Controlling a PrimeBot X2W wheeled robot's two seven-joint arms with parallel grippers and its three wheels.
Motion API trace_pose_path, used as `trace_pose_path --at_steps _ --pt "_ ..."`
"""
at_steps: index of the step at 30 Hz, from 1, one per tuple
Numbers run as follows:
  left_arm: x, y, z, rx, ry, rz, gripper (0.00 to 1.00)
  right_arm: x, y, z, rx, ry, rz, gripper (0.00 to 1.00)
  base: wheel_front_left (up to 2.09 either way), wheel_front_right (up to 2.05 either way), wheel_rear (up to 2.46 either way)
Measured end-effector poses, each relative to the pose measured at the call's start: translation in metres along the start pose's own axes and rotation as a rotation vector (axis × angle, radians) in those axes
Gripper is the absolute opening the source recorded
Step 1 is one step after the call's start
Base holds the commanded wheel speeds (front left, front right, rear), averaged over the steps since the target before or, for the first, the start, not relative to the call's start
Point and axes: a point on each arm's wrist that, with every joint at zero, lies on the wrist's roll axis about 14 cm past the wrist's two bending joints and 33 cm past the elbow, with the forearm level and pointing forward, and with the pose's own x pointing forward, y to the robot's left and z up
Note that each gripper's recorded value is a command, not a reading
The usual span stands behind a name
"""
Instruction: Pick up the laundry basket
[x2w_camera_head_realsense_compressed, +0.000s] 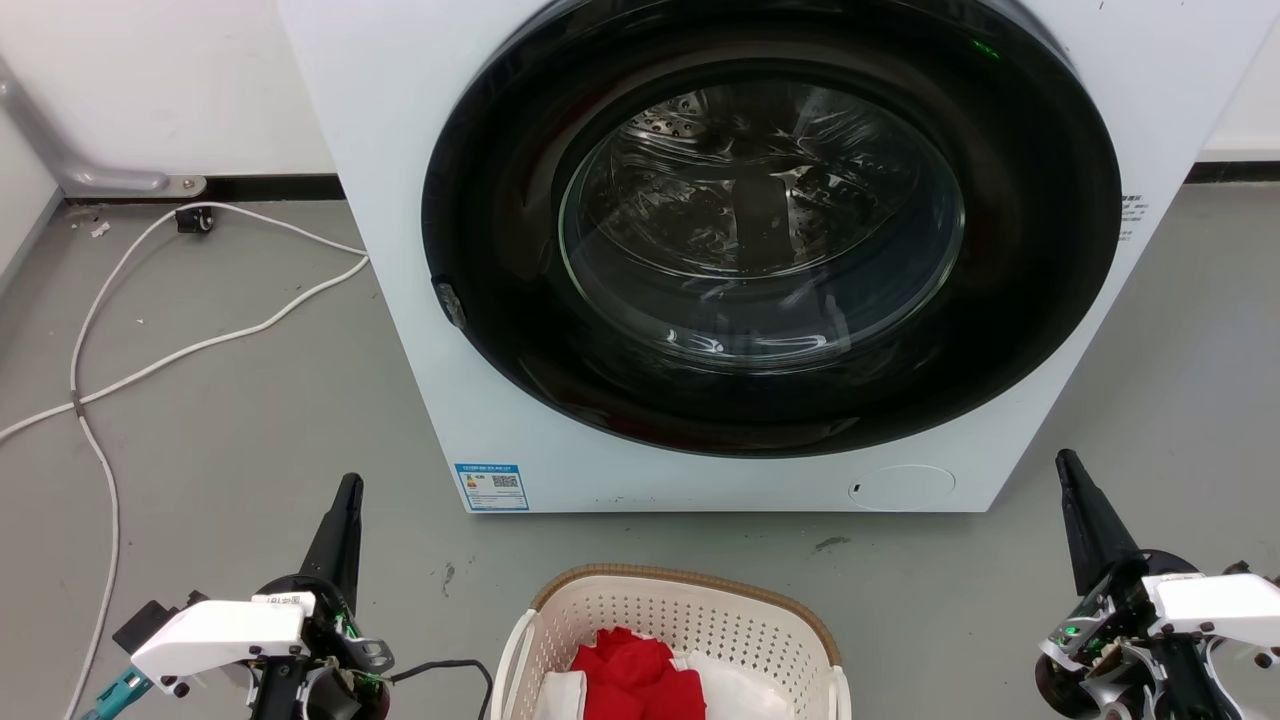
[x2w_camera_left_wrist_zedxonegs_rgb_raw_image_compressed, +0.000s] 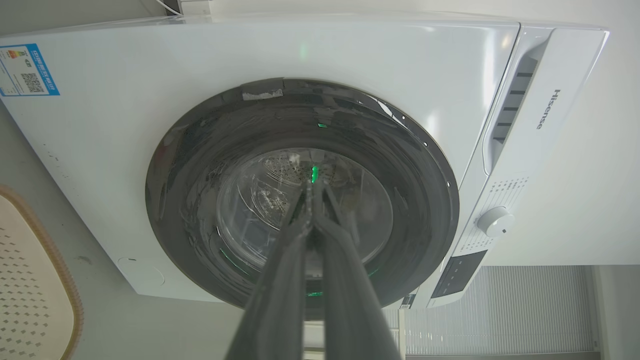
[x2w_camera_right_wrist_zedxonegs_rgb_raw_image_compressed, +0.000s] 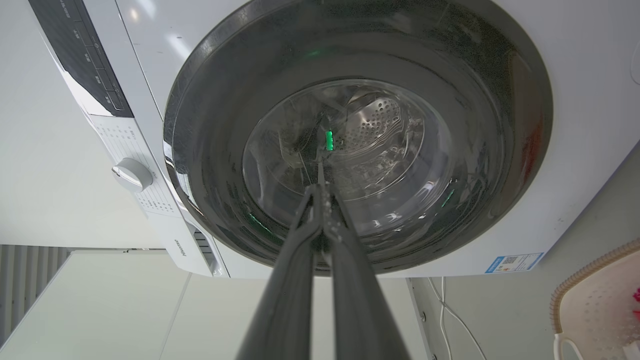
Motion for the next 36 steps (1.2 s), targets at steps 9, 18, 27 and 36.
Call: trace_pose_path --at_steps 9,18,27,36 --pt "0.0 0.0 0.0 0.0 0.0 0.0 0.0 0.0 0.0 0.0 -0.001 0.0 0.0 0.0 0.0 0.0 0.0" --pt "-0.01 0.023 -0.001 -0.009 -0.003 0.068 1.0 -0.011 -0.024 0.0 0.008 -0.005 -0.07 1.0 0.0 0.0 0.0" --pt "-0.01 0.017 0.003 0.093 -0.032 0.054 1.0 -0.011 -0.02 0.003 -0.112 -0.029 -0.065 1.0 0.0 0.0 0.0" --pt "-0.007 0.005 0.004 0.26 -0.043 0.035 1.0 -0.008 -0.004 0.001 -0.32 -0.029 -0.02 1.0 0.0 0.0 0.0"
